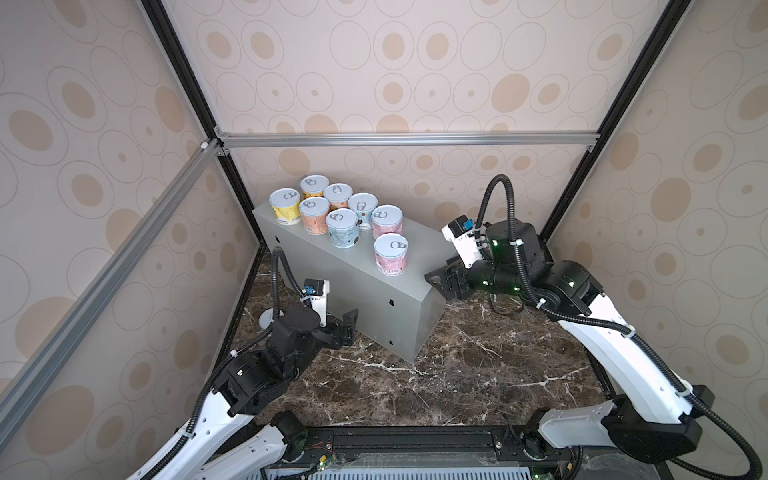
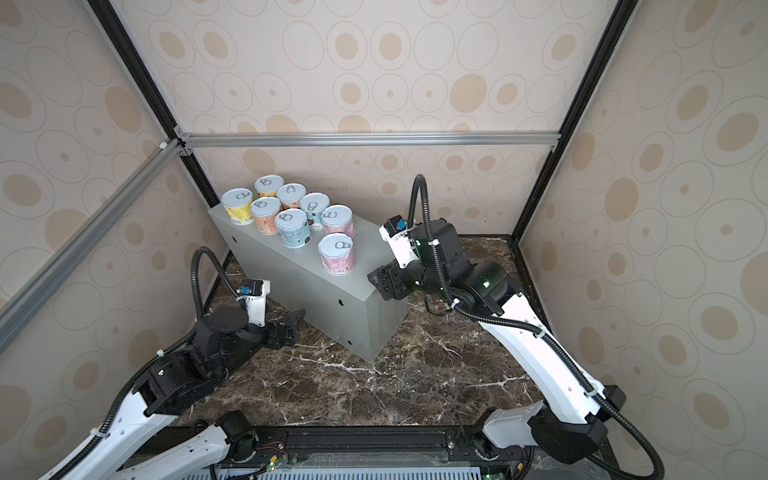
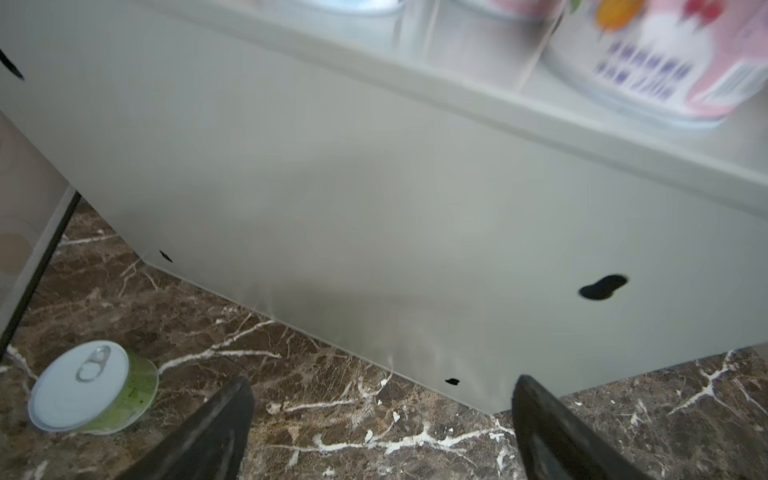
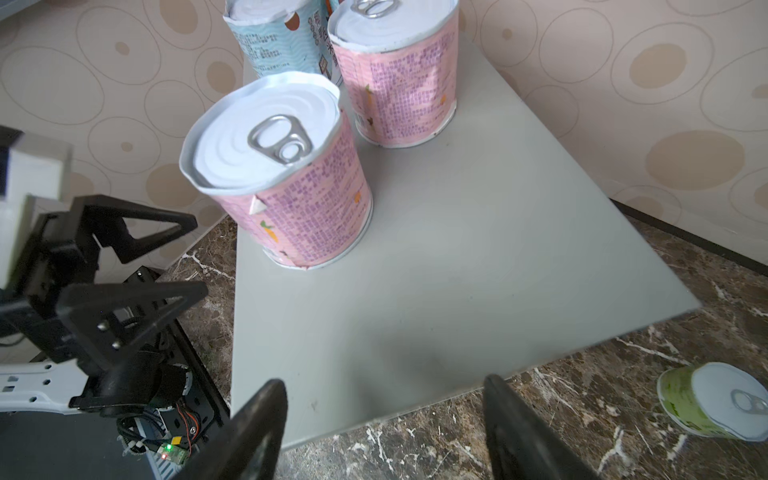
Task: Place and organize the canned foods onto the counter
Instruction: 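Open and withdraw the left gripper while the right gripper rises toward the cabinet, then push the new pink can with the right gripper against the other cans, then withdraw the right gripper and move it down over the green floor can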
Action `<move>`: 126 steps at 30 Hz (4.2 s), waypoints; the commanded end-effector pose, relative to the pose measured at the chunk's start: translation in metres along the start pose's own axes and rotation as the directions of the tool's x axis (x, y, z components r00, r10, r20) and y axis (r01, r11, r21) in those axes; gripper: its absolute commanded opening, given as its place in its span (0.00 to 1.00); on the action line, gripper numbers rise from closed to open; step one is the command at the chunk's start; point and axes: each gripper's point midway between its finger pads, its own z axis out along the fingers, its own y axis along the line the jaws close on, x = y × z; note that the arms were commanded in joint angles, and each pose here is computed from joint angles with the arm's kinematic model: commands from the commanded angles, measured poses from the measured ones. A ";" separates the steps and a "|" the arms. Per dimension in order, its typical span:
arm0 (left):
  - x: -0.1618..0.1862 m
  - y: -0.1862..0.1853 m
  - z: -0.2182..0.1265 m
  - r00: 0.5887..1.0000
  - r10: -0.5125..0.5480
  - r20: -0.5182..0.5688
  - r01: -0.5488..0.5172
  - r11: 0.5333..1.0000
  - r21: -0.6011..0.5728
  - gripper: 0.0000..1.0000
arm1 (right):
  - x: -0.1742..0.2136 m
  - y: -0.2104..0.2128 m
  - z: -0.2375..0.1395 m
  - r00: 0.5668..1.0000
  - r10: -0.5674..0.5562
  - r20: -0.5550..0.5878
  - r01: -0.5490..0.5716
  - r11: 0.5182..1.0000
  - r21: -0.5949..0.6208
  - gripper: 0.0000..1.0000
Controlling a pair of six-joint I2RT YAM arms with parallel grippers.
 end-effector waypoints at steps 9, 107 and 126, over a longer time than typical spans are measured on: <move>0.038 0.004 0.028 0.997 -0.077 -0.006 0.077 0.997 -0.011 0.97 | -0.028 0.020 0.028 1.000 -0.011 0.012 0.012 0.999 -0.037 0.79; 0.097 0.030 0.062 0.974 -0.210 -0.088 0.193 0.967 -0.168 0.99 | 0.166 -0.200 -0.016 0.850 0.491 0.191 -0.499 0.637 0.587 1.00; 0.135 0.042 0.092 0.943 -0.311 -0.118 0.281 0.935 -0.217 0.99 | 0.230 -0.319 0.076 0.717 0.680 0.157 -0.565 0.434 0.702 1.00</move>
